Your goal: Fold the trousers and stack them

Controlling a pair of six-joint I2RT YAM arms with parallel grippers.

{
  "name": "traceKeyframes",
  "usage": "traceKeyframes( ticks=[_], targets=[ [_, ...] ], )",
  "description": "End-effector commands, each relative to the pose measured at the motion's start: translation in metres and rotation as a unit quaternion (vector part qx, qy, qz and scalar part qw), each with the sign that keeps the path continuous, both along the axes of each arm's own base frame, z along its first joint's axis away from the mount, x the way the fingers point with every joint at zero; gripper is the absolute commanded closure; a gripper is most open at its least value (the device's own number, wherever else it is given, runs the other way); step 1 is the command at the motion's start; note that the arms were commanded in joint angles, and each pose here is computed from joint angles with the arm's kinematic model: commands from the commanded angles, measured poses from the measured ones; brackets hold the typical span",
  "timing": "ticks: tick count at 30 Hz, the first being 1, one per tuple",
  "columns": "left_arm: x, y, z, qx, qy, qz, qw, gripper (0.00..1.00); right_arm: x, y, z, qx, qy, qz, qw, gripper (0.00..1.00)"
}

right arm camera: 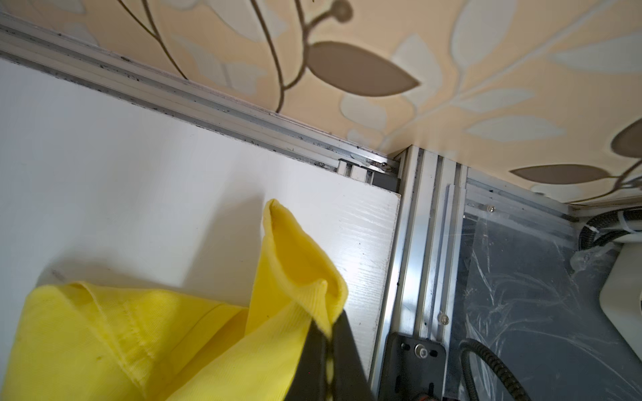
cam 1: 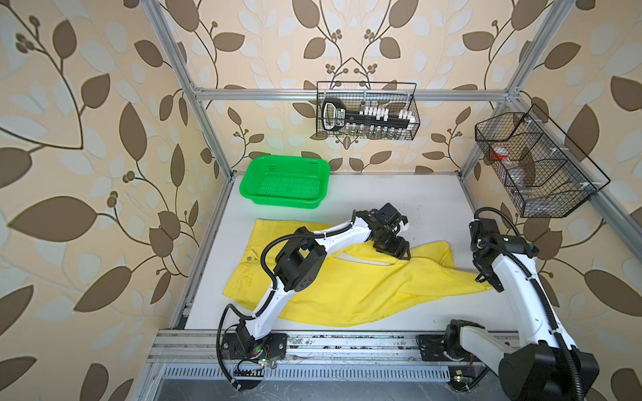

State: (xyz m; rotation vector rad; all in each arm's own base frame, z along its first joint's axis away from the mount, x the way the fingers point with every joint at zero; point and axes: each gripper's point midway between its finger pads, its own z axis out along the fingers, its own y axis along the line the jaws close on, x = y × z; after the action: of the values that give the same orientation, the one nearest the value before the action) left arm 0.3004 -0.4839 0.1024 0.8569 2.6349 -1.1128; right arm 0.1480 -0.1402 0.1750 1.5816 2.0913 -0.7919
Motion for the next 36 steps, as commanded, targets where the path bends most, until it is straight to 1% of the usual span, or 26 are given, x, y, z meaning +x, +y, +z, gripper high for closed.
traceKeyframes(
  ticks=[1, 5, 8, 14, 17, 20, 22, 23, 25, 27, 30, 32, 34, 36],
  targets=[
    [0.018, -0.007, 0.027, -0.035, -0.021, 0.013, 0.999, 0.27, -0.008, -0.004, -0.003, -0.018, 0.012, 0.0, 1.0, 1.0],
    [0.028, -0.014, -0.01, -0.008, 0.006, 0.027, 1.0, 0.3, -0.011, -0.004, -0.001, -0.021, 0.017, 0.02, 0.999, 1.0],
    [0.036, -0.024, -0.011, -0.02, 0.0, 0.028, 0.999, 0.32, -0.016, 0.0, -0.004, -0.009, 0.017, 0.029, 0.999, 1.0],
    [0.031, -0.019, -0.042, 0.003, 0.014, 0.021, 1.0, 0.43, -0.021, 0.002, -0.008, -0.006, 0.028, 0.045, 0.999, 1.0],
    [0.033, -0.01, -0.062, 0.032, 0.007, 0.022, 0.999, 0.47, -0.02, 0.004, -0.009, 0.0, 0.026, 0.05, 0.998, 1.0],
    [0.043, 0.009, -0.083, 0.089, -0.026, 0.032, 0.995, 0.5, -0.016, 0.007, -0.01, 0.006, 0.02, 0.055, 0.998, 1.0],
    [0.061, 0.034, -0.097, 0.145, -0.056, 0.058, 0.986, 0.55, -0.014, 0.009, -0.011, 0.007, 0.022, 0.063, 0.998, 1.0],
    [0.069, 0.044, -0.099, 0.162, -0.066, 0.069, 0.982, 0.56, -0.013, 0.01, -0.012, 0.009, 0.023, 0.065, 0.998, 1.0],
    [0.083, 0.076, -0.11, 0.219, -0.092, 0.093, 0.967, 0.57, -0.009, 0.013, -0.013, 0.011, 0.019, 0.071, 0.997, 1.0],
    [0.101, 0.1, -0.107, 0.247, -0.112, 0.122, 0.955, 0.56, -0.004, 0.015, -0.013, 0.01, 0.016, 0.076, 0.997, 1.0],
    [0.127, 0.129, -0.098, 0.267, -0.134, 0.17, 0.939, 0.56, 0.004, 0.017, -0.007, -0.001, 0.017, 0.086, 0.996, 1.0],
    [0.145, 0.145, -0.09, 0.283, -0.153, 0.21, 0.923, 0.57, 0.007, 0.019, -0.003, -0.007, 0.02, 0.091, 0.996, 1.0],
    [0.157, 0.152, -0.081, 0.291, -0.159, 0.24, 0.912, 0.57, 0.011, 0.023, 0.0, -0.012, 0.02, 0.097, 0.995, 1.0],
    [0.169, 0.149, -0.066, 0.281, -0.168, 0.263, 0.908, 0.57, 0.013, 0.024, -0.001, -0.01, 0.02, 0.095, 0.995, 1.0]
  ],
)
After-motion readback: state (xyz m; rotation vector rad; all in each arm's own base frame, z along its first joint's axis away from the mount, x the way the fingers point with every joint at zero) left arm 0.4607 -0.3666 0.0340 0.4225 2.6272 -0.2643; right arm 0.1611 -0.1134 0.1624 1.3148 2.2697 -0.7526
